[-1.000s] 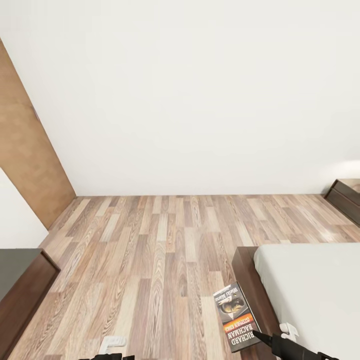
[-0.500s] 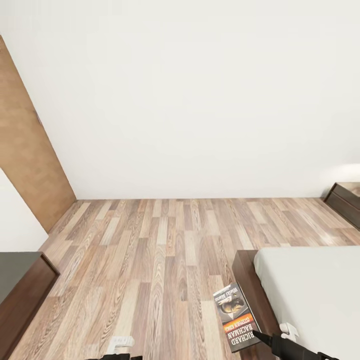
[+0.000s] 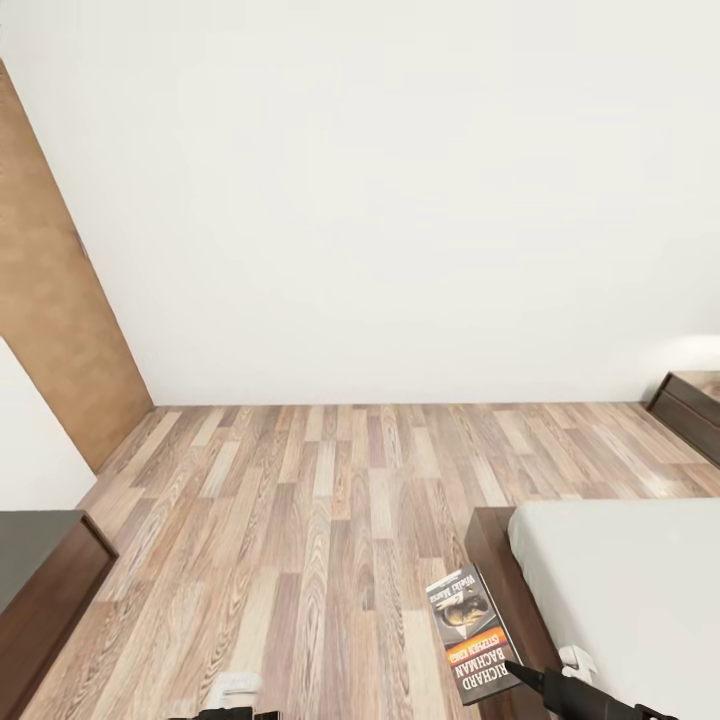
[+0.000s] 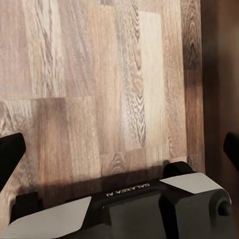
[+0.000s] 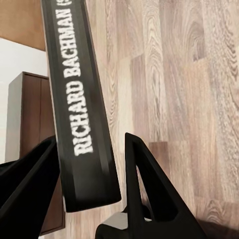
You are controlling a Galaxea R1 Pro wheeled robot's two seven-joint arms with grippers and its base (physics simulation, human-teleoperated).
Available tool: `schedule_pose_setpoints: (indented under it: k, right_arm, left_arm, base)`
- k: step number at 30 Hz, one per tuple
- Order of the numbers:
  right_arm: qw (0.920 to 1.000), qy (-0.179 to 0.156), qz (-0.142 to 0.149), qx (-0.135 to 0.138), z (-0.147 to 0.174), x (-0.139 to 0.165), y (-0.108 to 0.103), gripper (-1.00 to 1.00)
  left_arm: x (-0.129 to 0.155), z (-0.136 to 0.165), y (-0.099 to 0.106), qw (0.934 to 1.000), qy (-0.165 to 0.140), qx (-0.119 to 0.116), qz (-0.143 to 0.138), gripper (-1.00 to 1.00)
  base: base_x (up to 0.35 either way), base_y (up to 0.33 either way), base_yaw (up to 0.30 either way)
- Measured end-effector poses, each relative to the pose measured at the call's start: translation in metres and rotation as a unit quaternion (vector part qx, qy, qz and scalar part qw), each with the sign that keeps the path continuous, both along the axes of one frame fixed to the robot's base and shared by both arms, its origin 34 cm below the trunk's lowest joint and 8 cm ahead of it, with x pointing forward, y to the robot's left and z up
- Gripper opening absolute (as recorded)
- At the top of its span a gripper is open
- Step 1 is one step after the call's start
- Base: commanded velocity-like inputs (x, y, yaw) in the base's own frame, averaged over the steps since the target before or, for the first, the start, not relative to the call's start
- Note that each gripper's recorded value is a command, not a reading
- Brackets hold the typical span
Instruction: In the bedroom, move the book from the bed onto either nightstand, and place the two sandals side by side next to the bed.
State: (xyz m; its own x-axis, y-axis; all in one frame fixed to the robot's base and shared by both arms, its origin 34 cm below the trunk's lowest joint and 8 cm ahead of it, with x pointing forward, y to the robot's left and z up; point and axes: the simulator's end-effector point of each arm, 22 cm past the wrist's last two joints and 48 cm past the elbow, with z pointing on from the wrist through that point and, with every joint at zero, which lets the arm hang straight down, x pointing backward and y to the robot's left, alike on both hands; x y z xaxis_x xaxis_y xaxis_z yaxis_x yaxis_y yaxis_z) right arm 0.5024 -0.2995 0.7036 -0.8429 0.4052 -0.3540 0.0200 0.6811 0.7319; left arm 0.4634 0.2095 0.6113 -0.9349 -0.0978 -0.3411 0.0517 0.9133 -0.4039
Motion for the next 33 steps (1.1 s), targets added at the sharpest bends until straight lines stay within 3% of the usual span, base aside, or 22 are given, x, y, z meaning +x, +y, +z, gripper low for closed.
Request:
schedule_pose_setpoints:
  k: [33]
  right_arm:
    - [0.9997, -0.026, 0.000, 0.000, 0.019, 0.012, 0.000, -1.00]
  left_arm:
    - [0.010, 0.015, 0.001, 0.9998, -0.020, 0.000, 0.000, 1.00]
  base:
    - [0.000, 0.000, 0.000]
